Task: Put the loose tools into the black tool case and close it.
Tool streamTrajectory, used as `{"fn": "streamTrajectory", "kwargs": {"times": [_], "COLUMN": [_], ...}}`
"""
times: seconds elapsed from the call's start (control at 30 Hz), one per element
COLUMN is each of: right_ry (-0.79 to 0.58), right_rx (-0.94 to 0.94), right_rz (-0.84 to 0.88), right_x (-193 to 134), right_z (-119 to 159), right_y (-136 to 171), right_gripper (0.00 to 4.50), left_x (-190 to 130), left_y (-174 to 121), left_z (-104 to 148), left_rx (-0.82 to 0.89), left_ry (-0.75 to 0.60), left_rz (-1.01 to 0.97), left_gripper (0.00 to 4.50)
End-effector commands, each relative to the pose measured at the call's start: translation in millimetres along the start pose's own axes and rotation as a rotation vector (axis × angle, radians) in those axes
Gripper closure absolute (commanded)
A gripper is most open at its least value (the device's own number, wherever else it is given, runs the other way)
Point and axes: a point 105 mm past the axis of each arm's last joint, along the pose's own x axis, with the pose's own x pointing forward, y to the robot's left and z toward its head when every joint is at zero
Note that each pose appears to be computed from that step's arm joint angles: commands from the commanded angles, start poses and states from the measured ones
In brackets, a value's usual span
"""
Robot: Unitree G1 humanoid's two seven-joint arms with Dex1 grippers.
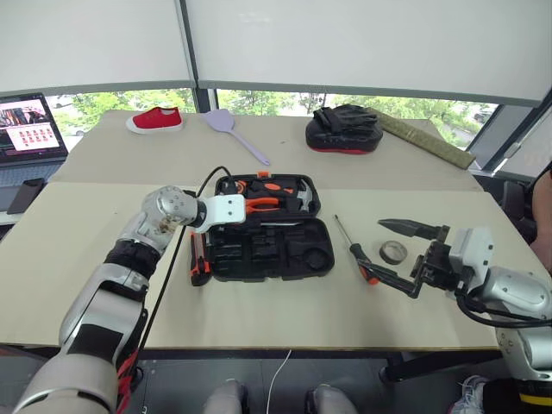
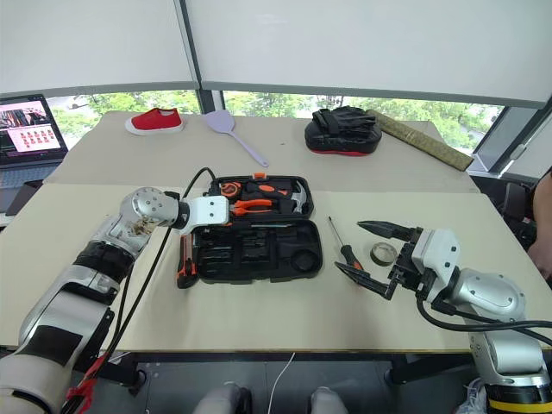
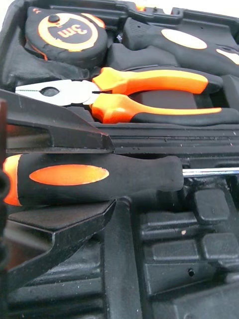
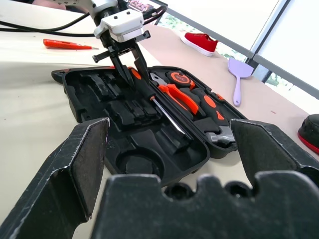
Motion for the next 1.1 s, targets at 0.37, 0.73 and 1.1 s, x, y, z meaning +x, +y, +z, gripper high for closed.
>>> {"fn": "streamTrajectory", "kwargs": {"times": [0.37,0.73,1.1], "right_ry": [-0.035,-0.044,-0.038], "right_rx": [-0.024,0.016,0.03], "right_rz": [-0.034,-0.048,-0.062], "right_x": [-0.1,2.6,-0.3], "right_z": [10.9,6.4,5.8], "right_y": [-2.5,3.6,7.8], "right_gripper": [0.0,0.0,0.0], "left_x": [-10.4,29.9,31.8], "left_y": [16.5,-19.8,-30.8], "left_z": [43.1,15.2,27.1], "left_rx": [-0.211,-0.449,-0.511], "left_ry": [-0.329,-0.227,-0.292], "left_rz": [0.081,0.115,0.055], "left_gripper": [1.55,4.44,4.44]}}
